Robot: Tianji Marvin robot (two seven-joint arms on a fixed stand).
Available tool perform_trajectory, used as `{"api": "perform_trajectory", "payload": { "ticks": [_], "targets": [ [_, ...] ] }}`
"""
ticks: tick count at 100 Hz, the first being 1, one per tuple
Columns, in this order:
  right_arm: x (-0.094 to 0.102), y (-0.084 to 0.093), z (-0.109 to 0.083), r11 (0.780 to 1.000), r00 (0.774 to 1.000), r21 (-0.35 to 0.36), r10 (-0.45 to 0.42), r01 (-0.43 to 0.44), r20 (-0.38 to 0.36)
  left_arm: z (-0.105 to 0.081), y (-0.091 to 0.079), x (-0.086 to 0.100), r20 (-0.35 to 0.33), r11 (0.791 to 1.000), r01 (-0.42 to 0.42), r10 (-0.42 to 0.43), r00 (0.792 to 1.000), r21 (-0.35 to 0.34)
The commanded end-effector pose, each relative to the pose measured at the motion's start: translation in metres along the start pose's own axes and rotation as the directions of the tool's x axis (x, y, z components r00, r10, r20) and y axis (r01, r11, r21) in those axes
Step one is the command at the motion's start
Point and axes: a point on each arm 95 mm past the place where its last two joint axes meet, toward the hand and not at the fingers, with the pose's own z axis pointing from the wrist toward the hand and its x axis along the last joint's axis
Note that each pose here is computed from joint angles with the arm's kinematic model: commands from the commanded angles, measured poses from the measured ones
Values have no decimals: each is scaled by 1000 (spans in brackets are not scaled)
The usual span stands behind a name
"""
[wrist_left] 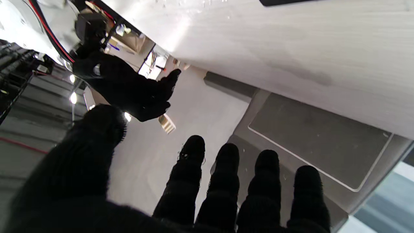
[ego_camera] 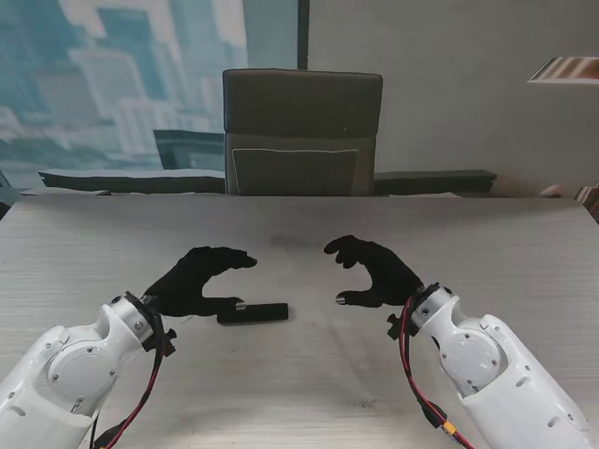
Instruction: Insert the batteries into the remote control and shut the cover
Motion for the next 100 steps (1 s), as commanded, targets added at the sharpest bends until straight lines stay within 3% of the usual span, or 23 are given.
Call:
{"api": "perform_trajectory", "payload": {
  "ticks": [1,15,28,49,65,77,100],
  "targets": [
    [13,-6,-2,1000,999,-1,28,-28,-32,-9,6,-7,28,1000,-28,28,999,11],
    [20,-2,-13,995,997,-78,67,-69,-30,-23,2,-8,17,996,-9,7,1000,90],
    [19,3,-26,992,999,-115,50,-51,-4,-35,-3,-7,29,985,-38,33,999,169],
    [20,9,-36,983,999,-178,49,-48,0,-42,2,-4,22,984,-37,34,999,176],
    [24,11,-36,975,996,-202,88,-92,-31,-40,5,2,-56,987,9,0,998,159],
    [31,10,-35,969,989,-204,132,-143,-65,-42,4,6,-49,985,-39,48,998,170],
    [38,13,-38,965,987,-221,123,-143,-102,-56,4,10,-40,977,-62,72,997,206]
  ]
}}
